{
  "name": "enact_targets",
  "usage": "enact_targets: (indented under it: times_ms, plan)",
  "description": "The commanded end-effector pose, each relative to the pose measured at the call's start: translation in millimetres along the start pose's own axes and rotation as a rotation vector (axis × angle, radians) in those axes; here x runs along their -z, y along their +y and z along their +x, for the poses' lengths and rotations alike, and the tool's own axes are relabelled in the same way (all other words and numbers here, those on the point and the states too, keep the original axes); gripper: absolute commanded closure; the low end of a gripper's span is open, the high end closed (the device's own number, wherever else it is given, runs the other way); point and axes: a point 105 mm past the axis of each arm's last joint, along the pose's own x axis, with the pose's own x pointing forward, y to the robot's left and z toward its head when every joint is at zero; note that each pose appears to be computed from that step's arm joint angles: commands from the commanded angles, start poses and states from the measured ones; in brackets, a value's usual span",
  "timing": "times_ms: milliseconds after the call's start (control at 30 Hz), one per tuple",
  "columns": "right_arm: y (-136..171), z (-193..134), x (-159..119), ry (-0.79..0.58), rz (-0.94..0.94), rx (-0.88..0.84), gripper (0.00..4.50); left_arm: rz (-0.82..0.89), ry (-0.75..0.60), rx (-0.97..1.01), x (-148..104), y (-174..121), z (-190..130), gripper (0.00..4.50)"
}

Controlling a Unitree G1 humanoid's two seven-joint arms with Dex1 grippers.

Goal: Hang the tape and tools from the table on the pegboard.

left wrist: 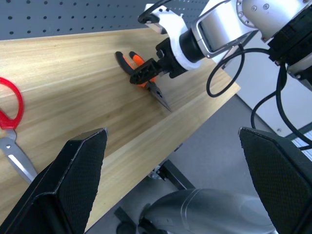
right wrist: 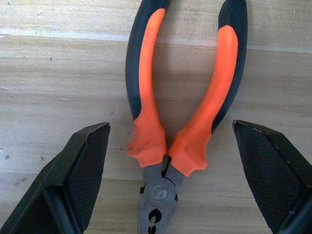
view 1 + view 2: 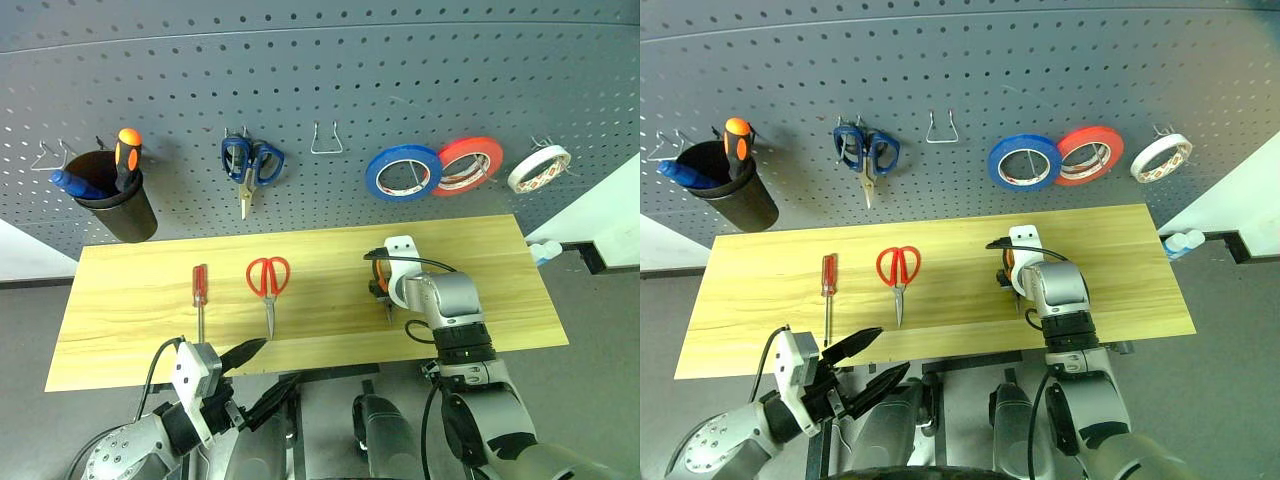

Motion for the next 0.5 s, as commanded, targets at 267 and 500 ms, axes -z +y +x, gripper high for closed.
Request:
enact_targets:
  times_ms: [267, 500]
  plan:
    - [0.4, 0.3, -0.6, -0.023, -0.007, 0.004, 2.11, 0.006, -0.008, 0.003, -6.0, -7.0, -4.5, 0.0]
    - [1.2, 0.8, -0.2, -0.025, -0.013, 0.001, 2.42, 0.005, -0.007, 0.004, -6.1, -7.4, -4.5, 0.0]
